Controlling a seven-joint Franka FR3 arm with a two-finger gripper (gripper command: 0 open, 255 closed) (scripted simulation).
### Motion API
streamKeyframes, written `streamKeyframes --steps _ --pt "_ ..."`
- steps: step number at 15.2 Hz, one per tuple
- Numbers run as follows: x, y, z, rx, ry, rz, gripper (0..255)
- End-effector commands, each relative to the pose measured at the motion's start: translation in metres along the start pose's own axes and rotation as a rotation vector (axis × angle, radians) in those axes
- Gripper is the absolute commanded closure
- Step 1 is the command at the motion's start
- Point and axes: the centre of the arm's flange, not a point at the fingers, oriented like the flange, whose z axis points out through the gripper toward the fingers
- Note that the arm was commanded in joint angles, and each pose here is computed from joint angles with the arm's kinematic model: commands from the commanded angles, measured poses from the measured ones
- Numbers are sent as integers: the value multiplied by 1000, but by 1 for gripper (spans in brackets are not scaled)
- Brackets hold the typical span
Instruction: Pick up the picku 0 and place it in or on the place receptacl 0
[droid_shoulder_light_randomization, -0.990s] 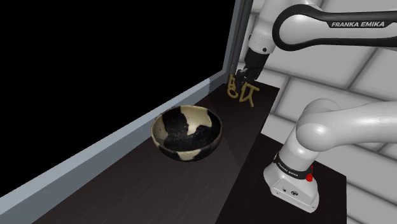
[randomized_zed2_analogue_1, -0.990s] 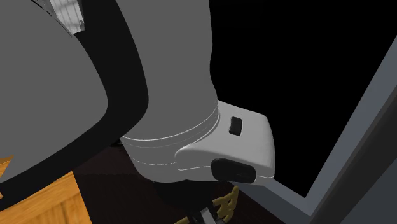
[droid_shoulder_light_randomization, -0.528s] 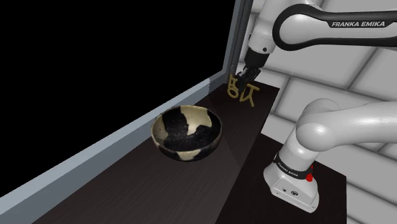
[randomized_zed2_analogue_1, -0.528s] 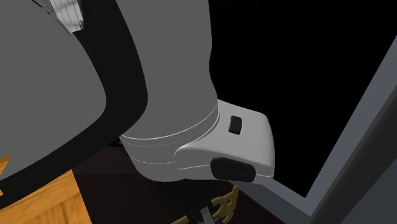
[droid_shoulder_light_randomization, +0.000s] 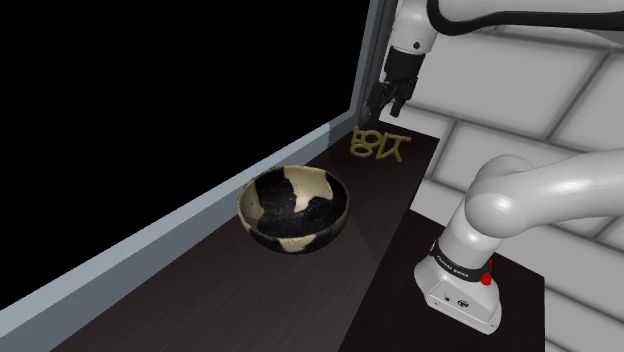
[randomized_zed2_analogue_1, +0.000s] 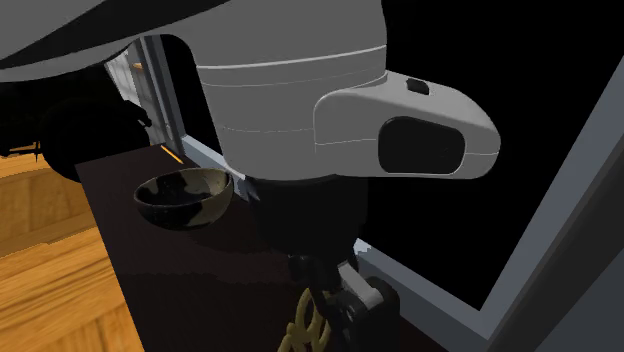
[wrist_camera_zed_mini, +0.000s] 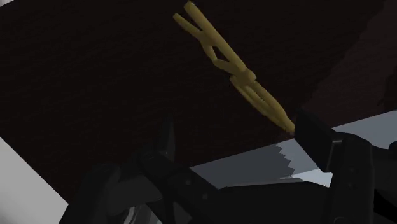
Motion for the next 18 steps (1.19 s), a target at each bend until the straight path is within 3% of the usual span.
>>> streamKeyframes --steps 1,9,16,17,18 --pt "10 -1 -21 -2 -28 0 0" --pt "9 -1 19 -2 -28 0 0" --pt "9 -1 19 -2 -28 0 0" --pt "9 -1 19 -2 -28 0 255" --pt "9 -1 19 -2 -28 0 255"
